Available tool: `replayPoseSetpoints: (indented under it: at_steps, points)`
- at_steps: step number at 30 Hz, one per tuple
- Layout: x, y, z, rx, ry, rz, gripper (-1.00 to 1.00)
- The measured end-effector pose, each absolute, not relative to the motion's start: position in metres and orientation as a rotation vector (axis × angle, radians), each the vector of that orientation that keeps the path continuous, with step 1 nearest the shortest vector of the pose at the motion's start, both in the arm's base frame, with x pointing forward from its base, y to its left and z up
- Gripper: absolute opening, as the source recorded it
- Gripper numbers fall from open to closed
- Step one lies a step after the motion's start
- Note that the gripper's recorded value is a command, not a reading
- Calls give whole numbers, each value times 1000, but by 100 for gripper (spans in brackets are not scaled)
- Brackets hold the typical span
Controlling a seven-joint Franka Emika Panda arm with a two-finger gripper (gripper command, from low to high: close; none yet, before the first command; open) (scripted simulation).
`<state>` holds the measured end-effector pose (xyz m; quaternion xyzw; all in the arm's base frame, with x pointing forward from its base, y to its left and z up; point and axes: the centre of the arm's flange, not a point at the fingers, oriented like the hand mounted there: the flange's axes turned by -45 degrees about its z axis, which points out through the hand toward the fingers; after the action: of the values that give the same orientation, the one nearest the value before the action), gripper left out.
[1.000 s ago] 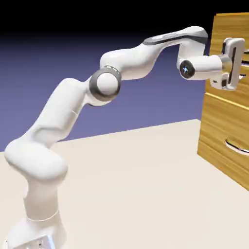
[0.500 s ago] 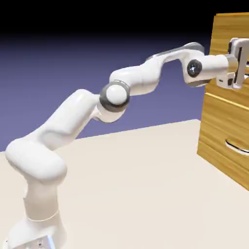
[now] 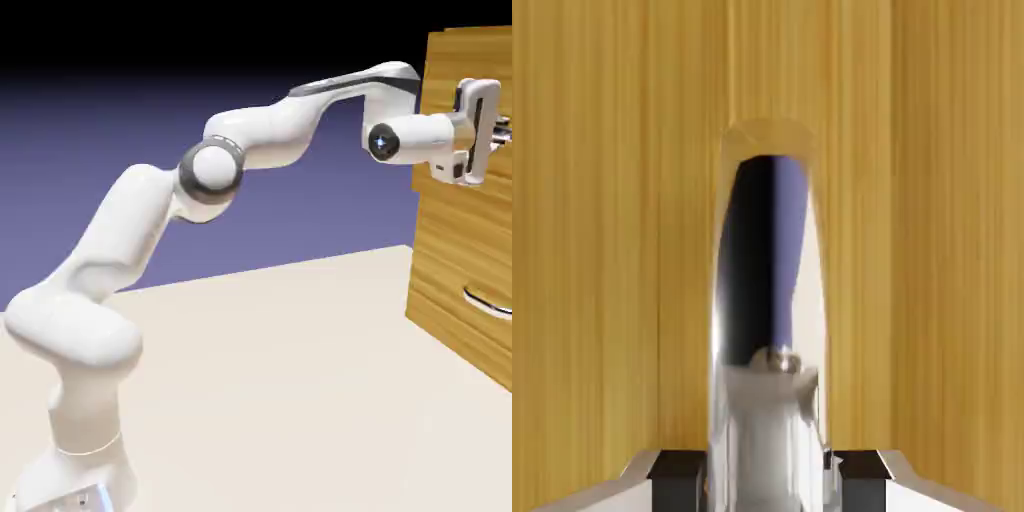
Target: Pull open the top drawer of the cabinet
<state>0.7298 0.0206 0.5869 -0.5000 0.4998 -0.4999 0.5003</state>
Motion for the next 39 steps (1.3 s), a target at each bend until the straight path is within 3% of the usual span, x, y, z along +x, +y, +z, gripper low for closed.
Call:
replayPoseSetpoints:
  at_steps: [39]
  points:
    - [507, 21, 587, -1210, 1208, -1209, -100]
